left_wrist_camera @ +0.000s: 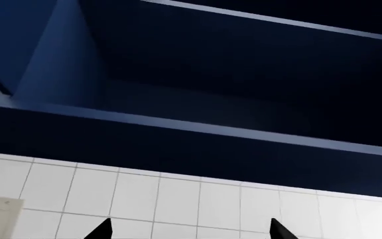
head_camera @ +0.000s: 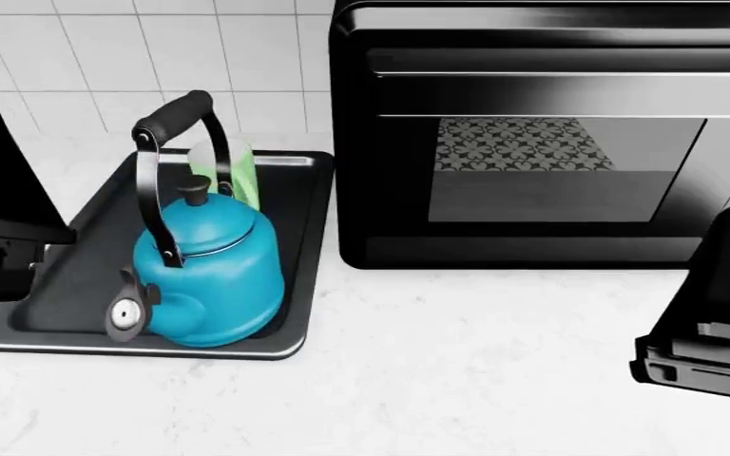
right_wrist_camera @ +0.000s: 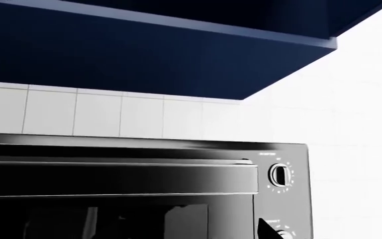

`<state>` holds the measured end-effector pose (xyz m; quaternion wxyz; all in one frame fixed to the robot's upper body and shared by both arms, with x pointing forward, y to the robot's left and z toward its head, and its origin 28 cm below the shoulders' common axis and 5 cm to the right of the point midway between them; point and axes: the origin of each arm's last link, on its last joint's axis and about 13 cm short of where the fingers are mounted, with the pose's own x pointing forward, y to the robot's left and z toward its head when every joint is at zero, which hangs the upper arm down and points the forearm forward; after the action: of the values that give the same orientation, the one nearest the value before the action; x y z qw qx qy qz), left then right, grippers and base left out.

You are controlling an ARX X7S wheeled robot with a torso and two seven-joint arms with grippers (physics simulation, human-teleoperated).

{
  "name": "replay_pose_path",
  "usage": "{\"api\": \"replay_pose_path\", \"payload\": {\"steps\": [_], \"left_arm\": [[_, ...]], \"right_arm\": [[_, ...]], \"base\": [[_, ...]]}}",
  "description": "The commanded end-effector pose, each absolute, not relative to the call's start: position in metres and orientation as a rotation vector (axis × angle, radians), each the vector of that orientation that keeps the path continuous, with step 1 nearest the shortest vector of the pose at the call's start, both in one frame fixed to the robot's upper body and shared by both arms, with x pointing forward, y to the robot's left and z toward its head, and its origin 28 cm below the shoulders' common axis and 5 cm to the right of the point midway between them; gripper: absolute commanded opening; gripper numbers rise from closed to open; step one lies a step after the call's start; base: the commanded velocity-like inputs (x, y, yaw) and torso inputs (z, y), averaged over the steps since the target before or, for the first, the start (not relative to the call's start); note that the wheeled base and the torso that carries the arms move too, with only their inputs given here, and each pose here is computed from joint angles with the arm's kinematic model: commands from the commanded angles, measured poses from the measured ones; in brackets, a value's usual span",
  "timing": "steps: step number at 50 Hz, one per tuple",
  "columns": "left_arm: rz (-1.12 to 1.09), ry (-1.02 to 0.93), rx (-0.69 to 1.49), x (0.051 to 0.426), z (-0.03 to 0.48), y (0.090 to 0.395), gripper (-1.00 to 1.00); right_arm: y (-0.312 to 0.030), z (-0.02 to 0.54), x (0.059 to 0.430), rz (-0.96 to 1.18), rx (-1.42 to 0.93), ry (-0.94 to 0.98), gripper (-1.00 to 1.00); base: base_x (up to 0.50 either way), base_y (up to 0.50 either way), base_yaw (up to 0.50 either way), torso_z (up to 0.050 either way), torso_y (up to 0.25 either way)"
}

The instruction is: Pick the kettle from the counter and place it on the tray. Then pick the mug from the cabinet and place it on the tray. Then close the cabinet doors.

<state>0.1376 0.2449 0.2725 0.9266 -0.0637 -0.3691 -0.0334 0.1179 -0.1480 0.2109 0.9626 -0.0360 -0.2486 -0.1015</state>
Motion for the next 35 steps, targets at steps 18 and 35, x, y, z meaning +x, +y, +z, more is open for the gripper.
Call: {"api": "replay_pose_path", "payload": {"steps": [18, 35], "left_arm": [[-0.088, -0.753, -0.169, 0.131, 0.257, 0.241, 1.0], [-0.094, -0.744, -0.171, 0.132, 0.253, 0.241, 1.0]], "right_arm": [[-0.146, 0.205, 0.119, -0.228, -0.108, -0.51, 1.0], [-0.145, 0.204, 0.12, -0.226, -0.107, -0.509, 1.0]], "base": [[0.0, 0.17, 0.0, 0.0, 0.0], [0.0, 0.5, 0.0, 0.001, 0.0]]}}
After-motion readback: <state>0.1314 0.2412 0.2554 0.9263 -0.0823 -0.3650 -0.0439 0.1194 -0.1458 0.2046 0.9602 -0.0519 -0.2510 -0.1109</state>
